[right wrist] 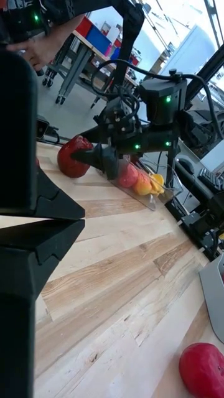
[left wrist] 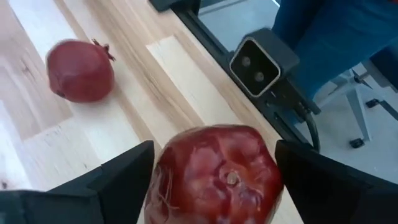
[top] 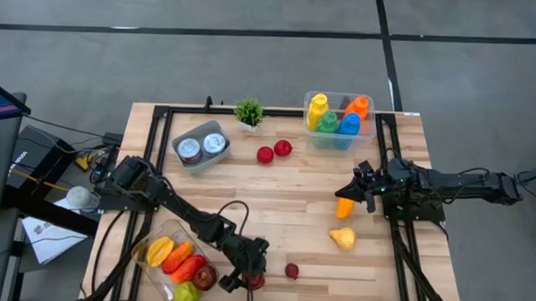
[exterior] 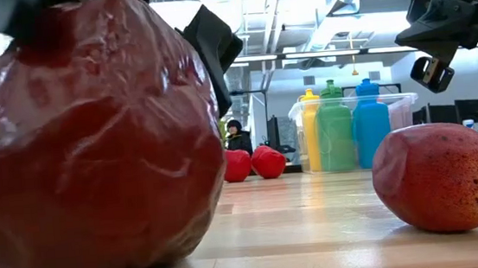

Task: Pick & Place Food Item
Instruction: Put the dark red apple into the bottom transparent bin

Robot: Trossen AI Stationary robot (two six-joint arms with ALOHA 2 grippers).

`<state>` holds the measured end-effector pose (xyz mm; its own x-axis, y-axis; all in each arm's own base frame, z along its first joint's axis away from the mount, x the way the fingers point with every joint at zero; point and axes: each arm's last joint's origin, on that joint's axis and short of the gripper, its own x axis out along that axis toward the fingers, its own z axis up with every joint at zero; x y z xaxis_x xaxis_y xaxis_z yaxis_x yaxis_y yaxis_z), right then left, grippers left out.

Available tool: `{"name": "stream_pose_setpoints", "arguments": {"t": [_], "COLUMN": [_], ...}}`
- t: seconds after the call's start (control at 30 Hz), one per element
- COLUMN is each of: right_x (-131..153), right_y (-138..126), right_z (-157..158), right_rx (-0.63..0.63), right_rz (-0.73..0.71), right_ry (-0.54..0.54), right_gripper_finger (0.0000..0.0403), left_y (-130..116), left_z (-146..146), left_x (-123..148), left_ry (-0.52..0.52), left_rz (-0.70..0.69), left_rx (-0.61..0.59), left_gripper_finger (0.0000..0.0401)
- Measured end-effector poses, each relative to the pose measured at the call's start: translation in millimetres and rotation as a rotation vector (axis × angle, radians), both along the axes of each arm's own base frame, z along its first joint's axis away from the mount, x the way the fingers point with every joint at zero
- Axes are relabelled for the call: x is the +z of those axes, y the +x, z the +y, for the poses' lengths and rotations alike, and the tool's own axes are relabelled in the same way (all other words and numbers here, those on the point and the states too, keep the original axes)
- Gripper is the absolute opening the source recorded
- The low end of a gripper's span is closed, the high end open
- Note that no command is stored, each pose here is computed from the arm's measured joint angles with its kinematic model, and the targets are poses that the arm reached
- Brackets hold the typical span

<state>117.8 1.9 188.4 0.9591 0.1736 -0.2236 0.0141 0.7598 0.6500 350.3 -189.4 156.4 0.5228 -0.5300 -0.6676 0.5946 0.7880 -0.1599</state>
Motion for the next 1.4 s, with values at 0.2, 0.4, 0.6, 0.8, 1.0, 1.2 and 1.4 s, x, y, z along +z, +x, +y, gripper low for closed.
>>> {"name": "stream_pose_setpoints", "arguments": {"t": [0.2, 0.4, 0.6, 0.8, 1.0, 1.2, 1.4], "right_x": [0.0, 0.0, 0.0, 0.1, 0.0, 0.0, 0.0], "right_y": [0.0, 0.0, 0.0, 0.0, 0.0, 0.0, 0.0], "right_z": [0.0, 0.0, 0.0, 0.0, 0.0, 0.0, 0.0], "right_rx": [0.000, 0.000, 0.000, 0.000, 0.000, 0.000, 0.000], "right_rz": [0.000, 0.000, 0.000, -0.001, 0.000, 0.000, 0.000], "right_ry": [0.000, 0.000, 0.000, 0.000, 0.000, 0.000, 0.000], "right_gripper_finger": [0.0006, 0.0006, 0.0006, 0.0006, 0.0006, 0.0006, 0.0006], "left_y": [4.5, 9.5, 8.9, 7.4, -14.7, -72.5, -142.6], "left_z": [9.1, 22.5, 40.5, 77.2, 117.0, 132.9, 119.4], "left_x": [0.7, 1.1, 8.2, 41.2, 99.5, 153.0, 176.3], "left_ry": [0.002, 0.008, 0.032, 0.091, 0.029, -0.266, -0.406], "left_rz": [-0.002, 0.010, 0.055, 0.007, -0.035, 0.139, 0.412], "left_rx": [0.028, 0.064, 0.109, 0.267, 0.515, 0.814, 0.930], "left_gripper_finger": [0.0277, 0.0242, 0.0242, 0.0241, 0.0247, 0.0245, 0.0252]}}
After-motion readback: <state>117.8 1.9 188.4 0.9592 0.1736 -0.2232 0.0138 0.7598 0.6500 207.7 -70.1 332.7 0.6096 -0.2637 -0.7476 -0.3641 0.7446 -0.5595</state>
